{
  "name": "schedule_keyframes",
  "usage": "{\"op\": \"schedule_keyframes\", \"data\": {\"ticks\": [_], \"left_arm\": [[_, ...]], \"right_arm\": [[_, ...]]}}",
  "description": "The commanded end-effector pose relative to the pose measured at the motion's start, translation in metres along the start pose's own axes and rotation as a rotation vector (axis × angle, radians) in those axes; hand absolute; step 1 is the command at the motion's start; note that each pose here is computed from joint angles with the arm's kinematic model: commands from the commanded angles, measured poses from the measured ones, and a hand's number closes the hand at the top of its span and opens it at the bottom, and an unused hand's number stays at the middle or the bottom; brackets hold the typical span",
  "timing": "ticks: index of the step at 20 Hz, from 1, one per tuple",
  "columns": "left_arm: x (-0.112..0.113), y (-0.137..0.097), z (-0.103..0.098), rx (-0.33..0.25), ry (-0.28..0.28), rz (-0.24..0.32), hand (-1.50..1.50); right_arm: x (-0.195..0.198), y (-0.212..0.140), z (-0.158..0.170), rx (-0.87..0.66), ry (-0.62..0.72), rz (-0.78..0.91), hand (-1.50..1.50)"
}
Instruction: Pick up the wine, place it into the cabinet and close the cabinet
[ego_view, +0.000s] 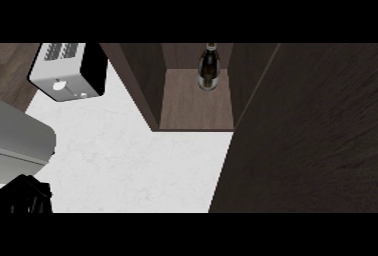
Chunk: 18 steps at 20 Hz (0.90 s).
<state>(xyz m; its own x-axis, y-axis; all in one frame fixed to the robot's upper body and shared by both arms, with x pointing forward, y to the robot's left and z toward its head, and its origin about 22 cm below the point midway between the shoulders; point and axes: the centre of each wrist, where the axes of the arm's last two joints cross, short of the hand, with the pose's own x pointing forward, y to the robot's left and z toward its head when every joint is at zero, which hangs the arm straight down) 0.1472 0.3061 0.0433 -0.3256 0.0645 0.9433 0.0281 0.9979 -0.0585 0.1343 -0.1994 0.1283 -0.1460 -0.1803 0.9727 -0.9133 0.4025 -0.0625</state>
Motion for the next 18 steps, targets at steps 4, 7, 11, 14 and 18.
{"op": "schedule_keyframes", "data": {"ticks": [4,7,11,14,18], "left_arm": [[0.015,0.034,-0.001,0.008,0.015,-0.001,1.50],[0.017,0.040,0.004,-0.013,0.029,0.001,1.50],[0.012,0.060,0.008,0.012,0.024,-0.008,1.50],[0.012,0.053,0.011,-0.013,0.023,0.016,1.50],[0.016,0.059,0.006,-0.032,0.020,0.030,1.50]], "right_arm": [[0.038,0.038,-0.035,0.039,-0.033,0.203,1.50],[0.038,0.045,-0.058,0.039,-0.013,0.191,1.50],[0.026,0.055,-0.080,0.076,-0.012,0.171,1.50],[0.025,0.060,-0.090,0.073,-0.009,0.169,1.50],[0.017,0.058,-0.101,0.075,0.014,0.165,1.50]]}}
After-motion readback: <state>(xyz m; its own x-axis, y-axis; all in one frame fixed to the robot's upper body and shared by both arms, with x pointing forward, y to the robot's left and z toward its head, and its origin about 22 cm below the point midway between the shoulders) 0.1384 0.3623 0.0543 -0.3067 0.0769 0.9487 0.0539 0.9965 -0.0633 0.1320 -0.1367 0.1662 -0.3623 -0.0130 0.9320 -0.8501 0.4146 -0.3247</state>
